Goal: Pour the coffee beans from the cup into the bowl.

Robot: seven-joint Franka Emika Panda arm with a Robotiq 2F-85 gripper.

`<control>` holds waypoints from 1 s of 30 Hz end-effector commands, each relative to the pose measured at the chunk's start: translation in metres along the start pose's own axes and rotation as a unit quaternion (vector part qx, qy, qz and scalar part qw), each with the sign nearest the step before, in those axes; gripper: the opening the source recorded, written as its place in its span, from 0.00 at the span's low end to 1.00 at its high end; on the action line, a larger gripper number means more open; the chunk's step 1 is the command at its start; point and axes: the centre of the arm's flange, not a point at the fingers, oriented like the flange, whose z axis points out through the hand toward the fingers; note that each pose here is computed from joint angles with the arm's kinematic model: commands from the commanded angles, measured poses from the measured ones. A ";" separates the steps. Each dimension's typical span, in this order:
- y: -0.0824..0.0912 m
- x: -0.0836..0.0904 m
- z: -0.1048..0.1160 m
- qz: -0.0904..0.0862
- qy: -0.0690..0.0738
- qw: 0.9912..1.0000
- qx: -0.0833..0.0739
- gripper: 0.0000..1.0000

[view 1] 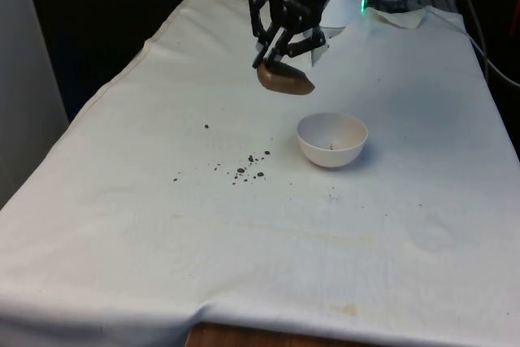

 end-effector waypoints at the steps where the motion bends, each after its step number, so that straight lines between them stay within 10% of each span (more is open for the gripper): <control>1: -0.001 0.000 0.000 0.001 0.001 1.000 -0.004 0.00; 18: -0.023 -0.003 -0.010 0.003 0.016 0.997 -0.069 0.00; 25: -0.037 -0.006 -0.017 0.002 0.022 0.994 -0.105 0.00; 27: -0.038 -0.005 -0.016 0.002 0.020 0.995 -0.101 0.00; 30: -0.046 -0.006 -0.021 0.002 0.025 0.992 -0.123 0.00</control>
